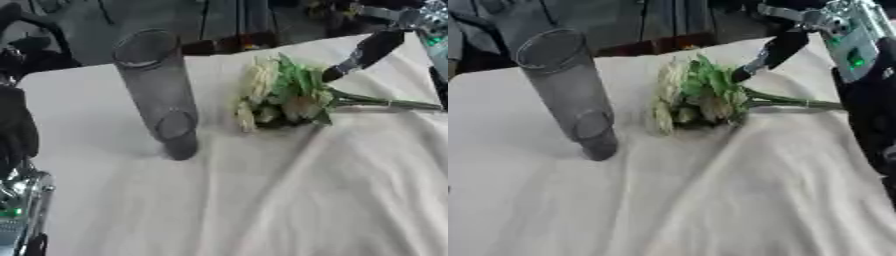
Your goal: Arrange flowers into the vase.
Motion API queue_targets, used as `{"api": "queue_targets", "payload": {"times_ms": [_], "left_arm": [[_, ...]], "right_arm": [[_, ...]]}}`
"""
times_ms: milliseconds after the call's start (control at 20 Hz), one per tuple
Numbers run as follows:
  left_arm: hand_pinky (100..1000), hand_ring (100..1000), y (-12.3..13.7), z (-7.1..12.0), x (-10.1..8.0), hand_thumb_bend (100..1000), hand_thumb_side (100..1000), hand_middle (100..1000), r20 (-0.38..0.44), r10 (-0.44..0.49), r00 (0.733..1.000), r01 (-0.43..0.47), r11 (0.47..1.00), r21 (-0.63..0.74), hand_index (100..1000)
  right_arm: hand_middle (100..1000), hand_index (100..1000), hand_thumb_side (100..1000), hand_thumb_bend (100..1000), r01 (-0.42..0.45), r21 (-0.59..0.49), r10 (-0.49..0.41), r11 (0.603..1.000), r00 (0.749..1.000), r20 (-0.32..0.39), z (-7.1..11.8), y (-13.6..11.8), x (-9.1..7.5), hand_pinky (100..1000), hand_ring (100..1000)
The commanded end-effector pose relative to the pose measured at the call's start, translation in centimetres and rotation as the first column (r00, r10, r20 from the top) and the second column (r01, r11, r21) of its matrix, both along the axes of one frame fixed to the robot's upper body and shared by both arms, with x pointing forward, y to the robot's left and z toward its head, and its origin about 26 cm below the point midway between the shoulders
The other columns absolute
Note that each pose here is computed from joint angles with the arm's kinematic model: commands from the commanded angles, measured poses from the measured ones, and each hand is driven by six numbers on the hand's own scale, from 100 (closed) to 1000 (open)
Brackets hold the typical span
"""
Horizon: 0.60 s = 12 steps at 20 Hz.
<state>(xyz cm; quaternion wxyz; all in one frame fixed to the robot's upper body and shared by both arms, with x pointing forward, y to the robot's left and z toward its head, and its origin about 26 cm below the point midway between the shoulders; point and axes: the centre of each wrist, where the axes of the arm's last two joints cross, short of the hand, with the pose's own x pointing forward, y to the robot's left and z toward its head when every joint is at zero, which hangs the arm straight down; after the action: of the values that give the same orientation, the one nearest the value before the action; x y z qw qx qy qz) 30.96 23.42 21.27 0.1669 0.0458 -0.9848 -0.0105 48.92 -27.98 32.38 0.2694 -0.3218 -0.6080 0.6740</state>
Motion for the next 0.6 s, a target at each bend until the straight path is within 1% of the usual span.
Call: {"api": "queue_targets", "payload": {"times_ms": [50, 300, 400, 450, 600], "left_arm": [[671, 837, 0.2, 0.6, -0.2, 100, 1000, 933, 0.022, 0.0, 1.0, -0.001, 1.0, 0.015, 1000], [671, 837, 0.3, 0.6, -0.2, 100, 1000, 933, 0.022, 0.004, 1.0, -0.004, 1.0, 0.015, 1000], [671, 837, 0.3, 0.6, -0.2, 100, 1000, 934, 0.023, 0.004, 1.0, -0.005, 1.0, 0.014, 1000], [671, 837, 0.3, 0.6, -0.2, 100, 1000, 934, 0.023, 0.004, 1.0, -0.005, 1.0, 0.014, 1000], [671, 837, 0.2, 0.6, -0.2, 100, 1000, 934, 0.023, 0.004, 1.0, -0.004, 1.0, 0.014, 1000]], "right_arm": [[933, 1000, 614, 842, -0.012, -0.136, 0.01, 0.991, 1.0, -0.016, 0.9, -2.7, -0.2, 913, 986], [932, 1000, 603, 839, 0.042, -0.163, -0.043, 0.986, 0.999, 0.0, -0.3, -4.8, -0.3, 911, 984], [930, 1000, 574, 841, 0.065, -0.171, -0.065, 0.983, 0.998, 0.003, -1.1, -5.7, -0.4, 910, 983], [930, 1000, 574, 841, 0.073, -0.176, -0.073, 0.982, 0.997, 0.005, -1.4, -6.1, -0.5, 910, 983], [930, 1000, 574, 841, 0.083, -0.19, -0.081, 0.978, 0.997, 0.019, -2.0, -6.5, -0.5, 910, 983]]}}
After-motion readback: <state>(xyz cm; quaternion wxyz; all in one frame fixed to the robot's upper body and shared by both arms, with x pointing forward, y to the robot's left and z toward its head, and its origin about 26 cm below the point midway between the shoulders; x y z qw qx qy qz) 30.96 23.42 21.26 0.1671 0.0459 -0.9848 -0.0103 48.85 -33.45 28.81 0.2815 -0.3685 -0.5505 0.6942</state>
